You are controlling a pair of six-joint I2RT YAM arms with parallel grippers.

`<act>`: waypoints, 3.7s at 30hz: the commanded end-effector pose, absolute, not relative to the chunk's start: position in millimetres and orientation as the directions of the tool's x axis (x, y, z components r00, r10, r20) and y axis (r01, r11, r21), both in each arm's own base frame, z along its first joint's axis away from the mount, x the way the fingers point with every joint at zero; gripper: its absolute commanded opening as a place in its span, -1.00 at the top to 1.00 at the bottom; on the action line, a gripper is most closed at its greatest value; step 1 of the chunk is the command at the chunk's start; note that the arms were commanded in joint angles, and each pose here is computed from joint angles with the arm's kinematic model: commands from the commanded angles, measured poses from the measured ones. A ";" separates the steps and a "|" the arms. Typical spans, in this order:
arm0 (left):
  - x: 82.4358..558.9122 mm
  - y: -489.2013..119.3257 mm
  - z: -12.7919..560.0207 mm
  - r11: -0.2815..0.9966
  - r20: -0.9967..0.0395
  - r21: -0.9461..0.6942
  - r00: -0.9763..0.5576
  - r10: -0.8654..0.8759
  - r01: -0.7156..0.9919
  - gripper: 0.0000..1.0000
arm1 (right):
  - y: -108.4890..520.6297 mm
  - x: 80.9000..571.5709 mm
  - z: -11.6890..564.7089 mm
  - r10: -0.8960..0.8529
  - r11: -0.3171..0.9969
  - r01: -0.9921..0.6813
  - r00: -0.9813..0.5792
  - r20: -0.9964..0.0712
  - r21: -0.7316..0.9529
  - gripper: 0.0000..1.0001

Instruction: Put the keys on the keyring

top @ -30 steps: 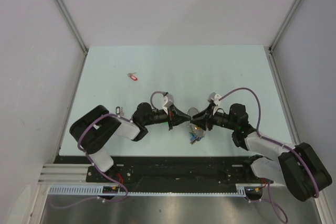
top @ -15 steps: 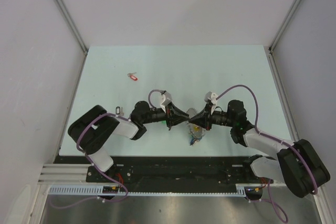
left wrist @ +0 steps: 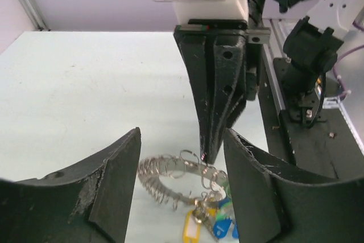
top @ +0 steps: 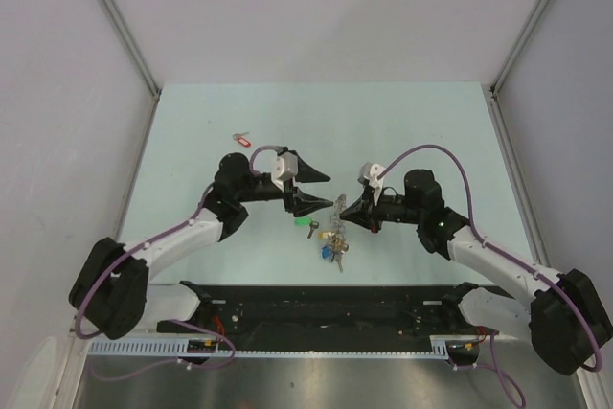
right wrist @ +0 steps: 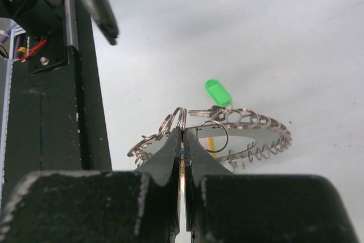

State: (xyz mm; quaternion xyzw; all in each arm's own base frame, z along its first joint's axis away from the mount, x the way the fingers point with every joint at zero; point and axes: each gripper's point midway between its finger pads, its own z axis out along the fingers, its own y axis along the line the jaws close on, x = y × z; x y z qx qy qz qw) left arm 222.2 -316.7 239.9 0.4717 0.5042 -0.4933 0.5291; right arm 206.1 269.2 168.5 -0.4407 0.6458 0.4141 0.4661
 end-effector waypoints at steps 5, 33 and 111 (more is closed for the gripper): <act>203.0 -301.5 202.6 -0.012 -0.978 0.081 0.082 0.193 0.997 -0.28 | 270.2 206.4 208.9 -0.228 0.279 -0.960 -0.068 -0.971 0.001 1.00; 233.5 -319.3 222.0 0.108 -0.985 0.120 0.104 0.140 0.987 -0.04 | 274.1 186.1 238.5 -0.250 0.182 -0.983 -0.011 -0.968 -0.036 1.00; 169.7 -337.9 215.9 -0.257 -0.990 0.015 0.051 0.134 0.966 0.61 | 270.5 172.2 253.9 -0.219 0.144 -0.986 0.045 -0.975 -0.078 1.00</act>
